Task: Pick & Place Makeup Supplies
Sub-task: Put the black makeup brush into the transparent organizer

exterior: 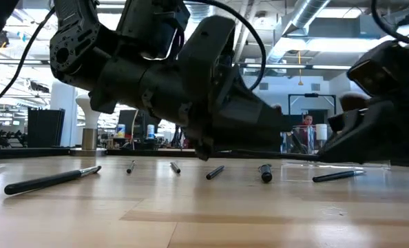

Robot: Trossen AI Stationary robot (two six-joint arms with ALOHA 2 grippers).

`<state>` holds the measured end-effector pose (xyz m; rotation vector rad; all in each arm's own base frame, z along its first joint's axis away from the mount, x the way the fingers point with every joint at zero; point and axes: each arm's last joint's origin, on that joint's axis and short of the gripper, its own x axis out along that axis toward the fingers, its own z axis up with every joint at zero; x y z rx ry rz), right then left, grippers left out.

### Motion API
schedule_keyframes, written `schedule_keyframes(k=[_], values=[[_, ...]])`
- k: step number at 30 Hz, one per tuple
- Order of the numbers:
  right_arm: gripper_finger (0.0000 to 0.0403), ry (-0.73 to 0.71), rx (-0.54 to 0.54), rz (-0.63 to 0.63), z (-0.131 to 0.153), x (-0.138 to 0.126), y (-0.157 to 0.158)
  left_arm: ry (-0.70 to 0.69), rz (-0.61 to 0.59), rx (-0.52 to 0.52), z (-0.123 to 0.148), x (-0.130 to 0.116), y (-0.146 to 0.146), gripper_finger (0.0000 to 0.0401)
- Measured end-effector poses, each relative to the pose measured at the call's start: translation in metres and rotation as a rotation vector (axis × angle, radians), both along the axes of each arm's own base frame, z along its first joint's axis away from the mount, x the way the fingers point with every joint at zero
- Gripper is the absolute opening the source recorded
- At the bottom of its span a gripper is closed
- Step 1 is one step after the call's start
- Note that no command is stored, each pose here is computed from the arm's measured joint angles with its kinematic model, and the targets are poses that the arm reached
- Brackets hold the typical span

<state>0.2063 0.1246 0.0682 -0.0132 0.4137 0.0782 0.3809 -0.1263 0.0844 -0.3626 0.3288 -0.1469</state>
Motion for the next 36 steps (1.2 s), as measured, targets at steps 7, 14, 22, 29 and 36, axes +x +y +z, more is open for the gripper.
schedule_keyframes(k=[7, 14, 22, 29, 36], values=[[0.0007, -0.022, -0.026, 0.036, 0.004, 0.0063, 0.0039, 0.048, 0.025, 0.044, -0.0053, -0.0015, 0.0022, 0.0145], [0.0008, -0.021, -0.025, 0.039, 0.004, 0.0063, 0.0038, 0.037, 0.017, 0.085, -0.0049, -0.0011, 0.0027, 0.0145], [0.0009, -0.021, -0.024, 0.017, 0.004, 0.009, -0.0009, 0.06, 0.008, 0.09, -0.0071, -0.002, 0.0026, 0.0097], [0.0011, -0.021, -0.023, 0.006, 0.004, 0.0104, -0.0033, 0.056, 0.01, 0.089, -0.0067, -0.0018, 0.0028, 0.0024], [0.0036, -0.021, -0.023, 0.007, 0.004, 0.0104, -0.0033, 0.055, 0.01, 0.089, -0.0066, -0.0018, 0.0027, 0.0027]])
